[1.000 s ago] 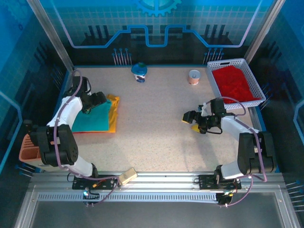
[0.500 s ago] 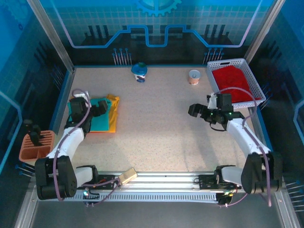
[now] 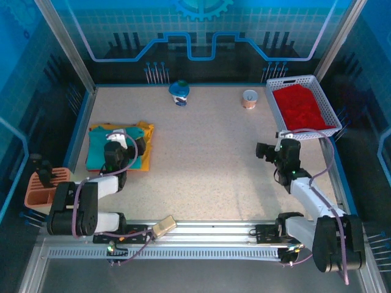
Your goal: Fold and stack the t-shirts
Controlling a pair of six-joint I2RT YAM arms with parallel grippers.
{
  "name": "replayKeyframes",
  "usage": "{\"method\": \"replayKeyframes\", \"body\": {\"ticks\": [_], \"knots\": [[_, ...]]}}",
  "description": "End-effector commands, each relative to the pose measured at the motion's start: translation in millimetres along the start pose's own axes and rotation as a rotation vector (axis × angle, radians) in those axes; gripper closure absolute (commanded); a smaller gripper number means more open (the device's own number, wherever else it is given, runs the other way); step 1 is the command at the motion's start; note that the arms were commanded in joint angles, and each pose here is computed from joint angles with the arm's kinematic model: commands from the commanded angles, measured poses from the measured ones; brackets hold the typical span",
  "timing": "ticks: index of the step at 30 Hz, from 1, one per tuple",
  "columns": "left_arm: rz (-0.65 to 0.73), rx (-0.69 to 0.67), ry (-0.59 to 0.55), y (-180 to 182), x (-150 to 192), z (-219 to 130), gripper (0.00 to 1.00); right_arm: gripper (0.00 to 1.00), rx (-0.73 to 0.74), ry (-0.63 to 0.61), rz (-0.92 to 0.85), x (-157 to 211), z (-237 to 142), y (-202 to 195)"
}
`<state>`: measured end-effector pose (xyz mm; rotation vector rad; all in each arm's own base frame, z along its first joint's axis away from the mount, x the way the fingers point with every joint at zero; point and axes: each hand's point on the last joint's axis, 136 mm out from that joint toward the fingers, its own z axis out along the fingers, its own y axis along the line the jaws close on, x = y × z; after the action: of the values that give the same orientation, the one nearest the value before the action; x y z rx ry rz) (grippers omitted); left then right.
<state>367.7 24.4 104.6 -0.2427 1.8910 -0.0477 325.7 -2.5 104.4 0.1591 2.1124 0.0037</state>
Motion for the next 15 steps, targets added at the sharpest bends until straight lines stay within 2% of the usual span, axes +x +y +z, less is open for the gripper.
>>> {"method": "replayKeyframes", "body": {"ticks": [1,6,9,15], "knots": [[0.059,0.043,-0.114,-15.1,-13.7,-1.1,0.01,0.0,0.041,-0.23,-0.067,-44.7,2.5,-4.8],[0.086,0.06,-0.126,-19.9,-1.5,4.9,0.01,0.0,-0.006,-0.186,-0.086,-35.7,25.9,4.3],[0.084,0.051,-0.13,-18.0,1.1,5.6,0.01,0.0,-0.033,-0.243,-0.091,-45.7,33.2,9.6],[0.034,-0.066,-0.086,0.6,-1.6,16.9,0.01,0.0,-0.082,-0.247,-0.172,-32.0,61.5,26.4]]}}
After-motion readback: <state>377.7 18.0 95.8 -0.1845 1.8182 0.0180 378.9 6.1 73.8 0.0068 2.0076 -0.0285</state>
